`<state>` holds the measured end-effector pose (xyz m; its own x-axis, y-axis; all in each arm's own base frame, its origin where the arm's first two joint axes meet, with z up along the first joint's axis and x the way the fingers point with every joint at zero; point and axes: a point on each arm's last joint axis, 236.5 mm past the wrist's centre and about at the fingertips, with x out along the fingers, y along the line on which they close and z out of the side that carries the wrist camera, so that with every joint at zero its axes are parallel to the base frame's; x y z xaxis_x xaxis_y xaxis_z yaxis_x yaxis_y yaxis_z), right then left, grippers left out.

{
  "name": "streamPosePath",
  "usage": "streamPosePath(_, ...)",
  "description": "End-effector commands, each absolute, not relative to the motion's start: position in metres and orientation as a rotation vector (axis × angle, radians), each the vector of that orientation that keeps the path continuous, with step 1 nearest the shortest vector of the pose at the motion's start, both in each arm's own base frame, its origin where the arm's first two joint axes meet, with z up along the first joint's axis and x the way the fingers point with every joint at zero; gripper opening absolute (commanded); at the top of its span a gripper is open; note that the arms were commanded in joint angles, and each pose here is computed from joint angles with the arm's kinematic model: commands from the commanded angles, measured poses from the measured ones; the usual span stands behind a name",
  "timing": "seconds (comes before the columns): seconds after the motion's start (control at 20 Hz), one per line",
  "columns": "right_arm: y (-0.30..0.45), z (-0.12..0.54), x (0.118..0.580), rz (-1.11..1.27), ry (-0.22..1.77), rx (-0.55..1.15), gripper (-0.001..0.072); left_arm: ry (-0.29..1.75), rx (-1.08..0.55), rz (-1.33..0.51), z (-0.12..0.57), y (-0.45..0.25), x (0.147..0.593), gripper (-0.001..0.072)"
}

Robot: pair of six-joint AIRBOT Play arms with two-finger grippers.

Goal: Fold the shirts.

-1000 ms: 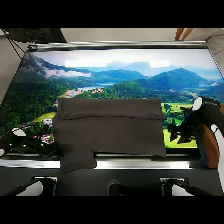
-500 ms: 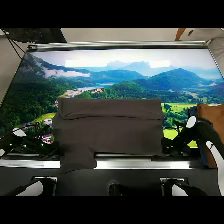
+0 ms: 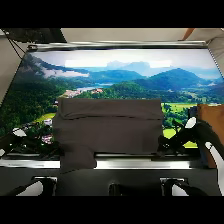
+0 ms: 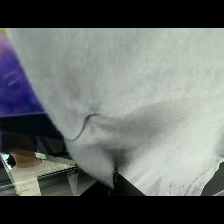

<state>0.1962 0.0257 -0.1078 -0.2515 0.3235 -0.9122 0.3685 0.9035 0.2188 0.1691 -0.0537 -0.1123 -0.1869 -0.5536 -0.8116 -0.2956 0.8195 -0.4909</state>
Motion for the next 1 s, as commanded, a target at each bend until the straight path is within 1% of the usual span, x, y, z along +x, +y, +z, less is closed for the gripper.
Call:
streamPosePath(0.0, 0.025, -0.113, 0.196, -0.057, 1.855, 0.513, 0.0269, 1.783, -0.649, -0.260, -0.113, -0.053, 0.170, 0.0029)
streamPosePath(0.05, 0.024, -0.113, 0.197, -0.058, 1.851, 0.513, 0.0081, 1.783, -0.649, -0.260, -0.113, -0.053, 0.170, 0.0029)
streamPosePath(0.1, 0.024, -0.113, 0.198, -0.058, 1.847, 0.513, 0.0045, 1.781, -0.648, -0.260, -0.113, -0.052, 0.170, 0.0029)
streamPosePath(0.25, 0.022, -0.108, 0.209, -0.031, 1.817, 0.487, 0.0043, 1.734, -0.616, -0.272, -0.104, -0.047, 0.187, 0.0027)
streamPosePath(0.35, 0.018, -0.092, 0.230, -0.020, 1.770, 0.475, 0.0041, 1.620, -0.586, -0.289, -0.080, -0.042, 0.220, 0.0026)
streamPosePath(0.45, 0.011, -0.069, 0.266, -0.013, 1.670, 0.454, 0.0040, 1.460, -0.601, -0.316, -0.042, -0.042, 0.266, 0.0025)
streamPosePath(0.55, 0.001, -0.040, 0.314, -0.018, 1.518, 0.430, 0.0039, 1.306, -0.620, -0.330, -0.004, -0.043, 0.313, 0.0024)
streamPosePath(0.65, -0.007, -0.018, 0.356, -0.023, 1.411, 0.421, 0.0039, 1.208, -0.584, -0.310, 0.020, -0.038, 0.354, 0.0023)
streamPosePath(0.8, -0.005, -0.004, 0.412, -0.001, 1.338, 0.380, 0.0039, 1.187, -0.564, -0.332, 0.029, -0.043, 0.402, 0.0023)
streamPosePath(0.95, -0.005, -0.019, 0.457, -0.054, 1.303, 0.350, 0.0040, 1.235, -0.587, -0.342, 0.010, -0.053, 0.442, 0.0024)
